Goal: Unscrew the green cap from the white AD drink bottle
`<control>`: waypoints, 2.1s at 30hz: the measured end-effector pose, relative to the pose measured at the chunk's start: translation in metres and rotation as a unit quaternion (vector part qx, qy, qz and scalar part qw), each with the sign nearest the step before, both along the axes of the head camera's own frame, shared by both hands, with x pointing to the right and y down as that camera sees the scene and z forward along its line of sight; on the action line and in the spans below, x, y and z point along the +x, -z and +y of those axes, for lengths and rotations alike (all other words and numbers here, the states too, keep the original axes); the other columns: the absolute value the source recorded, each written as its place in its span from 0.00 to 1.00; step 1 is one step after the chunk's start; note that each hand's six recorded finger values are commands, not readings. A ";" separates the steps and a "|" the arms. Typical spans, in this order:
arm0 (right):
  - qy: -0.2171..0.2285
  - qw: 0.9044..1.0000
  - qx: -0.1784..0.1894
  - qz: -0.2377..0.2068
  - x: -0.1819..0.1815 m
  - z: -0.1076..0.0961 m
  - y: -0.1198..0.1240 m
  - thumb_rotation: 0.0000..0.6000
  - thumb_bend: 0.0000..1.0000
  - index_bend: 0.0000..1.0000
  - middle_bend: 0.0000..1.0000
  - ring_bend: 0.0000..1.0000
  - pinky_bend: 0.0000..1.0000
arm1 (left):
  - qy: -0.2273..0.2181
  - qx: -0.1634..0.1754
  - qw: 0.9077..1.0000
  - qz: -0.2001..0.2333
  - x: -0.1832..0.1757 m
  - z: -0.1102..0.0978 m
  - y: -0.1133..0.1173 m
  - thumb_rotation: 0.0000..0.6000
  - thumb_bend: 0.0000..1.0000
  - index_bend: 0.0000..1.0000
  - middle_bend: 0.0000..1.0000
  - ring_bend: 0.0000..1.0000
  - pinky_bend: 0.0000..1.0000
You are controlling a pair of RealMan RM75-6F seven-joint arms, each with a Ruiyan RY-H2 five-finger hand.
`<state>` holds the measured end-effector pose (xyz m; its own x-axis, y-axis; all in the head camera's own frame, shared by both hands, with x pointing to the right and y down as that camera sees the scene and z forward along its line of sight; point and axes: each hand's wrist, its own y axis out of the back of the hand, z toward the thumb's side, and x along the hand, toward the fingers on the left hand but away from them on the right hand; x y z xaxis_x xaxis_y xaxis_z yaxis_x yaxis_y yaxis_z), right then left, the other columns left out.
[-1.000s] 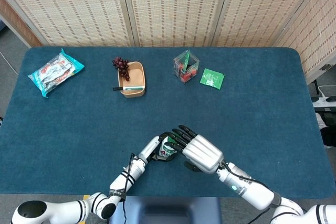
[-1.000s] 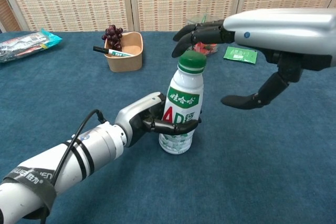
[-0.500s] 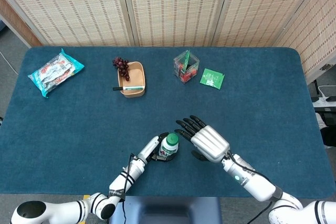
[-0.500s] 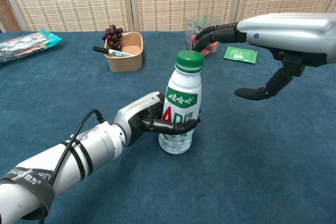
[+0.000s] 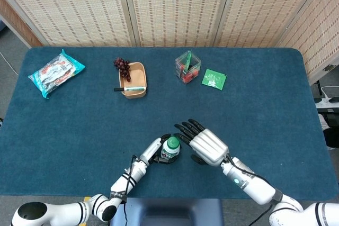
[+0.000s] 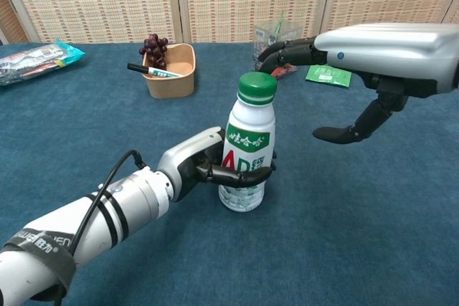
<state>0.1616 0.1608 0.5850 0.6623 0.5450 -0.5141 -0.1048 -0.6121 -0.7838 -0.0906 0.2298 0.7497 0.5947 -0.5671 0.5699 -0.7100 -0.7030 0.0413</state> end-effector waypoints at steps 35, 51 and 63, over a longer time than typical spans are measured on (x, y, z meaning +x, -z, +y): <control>-0.013 1.000 0.014 -0.008 0.001 -0.008 0.006 1.00 0.28 0.20 0.00 0.00 0.00 | -0.022 -0.009 1.000 -0.008 0.001 0.002 0.001 1.00 1.00 0.73 0.88 0.33 0.00; -0.013 1.000 0.012 -0.011 -0.009 -0.009 0.006 1.00 0.28 0.36 0.00 0.00 0.00 | -0.025 -0.010 1.000 -0.015 0.006 0.004 0.000 1.00 1.00 0.72 0.90 0.37 0.00; 0.006 1.000 0.013 -0.020 -0.017 -0.001 0.014 1.00 0.29 0.40 0.00 0.00 0.00 | -0.023 -0.066 0.998 0.001 0.009 0.009 -0.002 1.00 1.00 0.73 0.91 0.39 0.00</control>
<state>0.1445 0.1601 0.5715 0.6886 0.5497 -0.4730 -0.0799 -0.5908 -0.8029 -0.0818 0.2393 0.7519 0.6200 -0.4590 0.6364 -0.6767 -0.7233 0.1375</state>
